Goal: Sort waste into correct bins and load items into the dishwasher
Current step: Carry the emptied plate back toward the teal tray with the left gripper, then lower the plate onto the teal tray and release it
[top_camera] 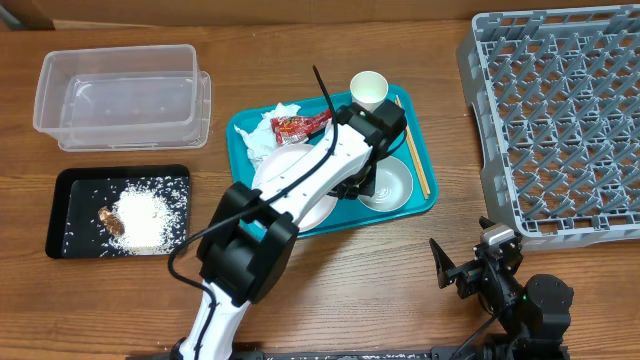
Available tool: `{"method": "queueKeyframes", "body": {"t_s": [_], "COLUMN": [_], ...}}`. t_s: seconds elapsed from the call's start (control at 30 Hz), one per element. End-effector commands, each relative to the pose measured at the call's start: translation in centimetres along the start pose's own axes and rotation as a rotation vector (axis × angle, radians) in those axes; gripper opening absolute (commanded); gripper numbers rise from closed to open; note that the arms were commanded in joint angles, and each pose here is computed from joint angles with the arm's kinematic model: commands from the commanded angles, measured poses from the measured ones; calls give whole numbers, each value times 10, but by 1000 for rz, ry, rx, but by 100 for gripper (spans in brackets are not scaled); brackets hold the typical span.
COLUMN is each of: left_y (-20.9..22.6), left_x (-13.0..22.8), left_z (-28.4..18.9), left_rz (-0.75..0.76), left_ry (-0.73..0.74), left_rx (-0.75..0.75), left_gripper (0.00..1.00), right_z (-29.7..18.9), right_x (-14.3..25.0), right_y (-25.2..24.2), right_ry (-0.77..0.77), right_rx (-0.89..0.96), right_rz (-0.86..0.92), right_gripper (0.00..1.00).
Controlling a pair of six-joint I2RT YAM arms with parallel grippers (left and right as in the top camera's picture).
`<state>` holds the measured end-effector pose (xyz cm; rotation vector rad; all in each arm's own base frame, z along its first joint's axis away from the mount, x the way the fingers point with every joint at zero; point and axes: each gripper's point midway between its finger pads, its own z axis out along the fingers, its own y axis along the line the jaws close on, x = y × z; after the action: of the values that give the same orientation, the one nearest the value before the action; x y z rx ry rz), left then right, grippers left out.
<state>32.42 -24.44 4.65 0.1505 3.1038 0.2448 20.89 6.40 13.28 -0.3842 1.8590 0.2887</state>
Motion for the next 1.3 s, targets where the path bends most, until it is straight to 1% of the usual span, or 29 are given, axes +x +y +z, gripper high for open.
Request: {"method": "queueKeyframes", "body": {"t_s": [0.0,0.2,0.5,0.67,0.83,1.07,1.27], "left_y": [8,9,12,12,17,29,33], "left_x": [-2,1,10,10,18,40,39], "left_z": [13,23,28,32,41,69,69], "left_rz": [-22,-18,-73,-93,-88,-81,-87], "left_ry": [4,31,69,63,89,140,148], "left_rx": [-57,-75,-103,-106,-126,-165,-169], "left_gripper": [4,4,4,4,4,5,5], "right_z": [0,0,0,0,0,0,0], "right_x": [1,1,1,1,1,1,1], "right_y": [1,1,1,1,1,1,1], "right_ry": [-5,-5,-5,-5,-5,-5,-5], "right_rx": [-1,-1,-1,-1,-1,-1,-1], "right_rz": [-6,-6,-6,-6,-6,-6,-6], "right_gripper": [100,100,100,100,100,100,100]}}
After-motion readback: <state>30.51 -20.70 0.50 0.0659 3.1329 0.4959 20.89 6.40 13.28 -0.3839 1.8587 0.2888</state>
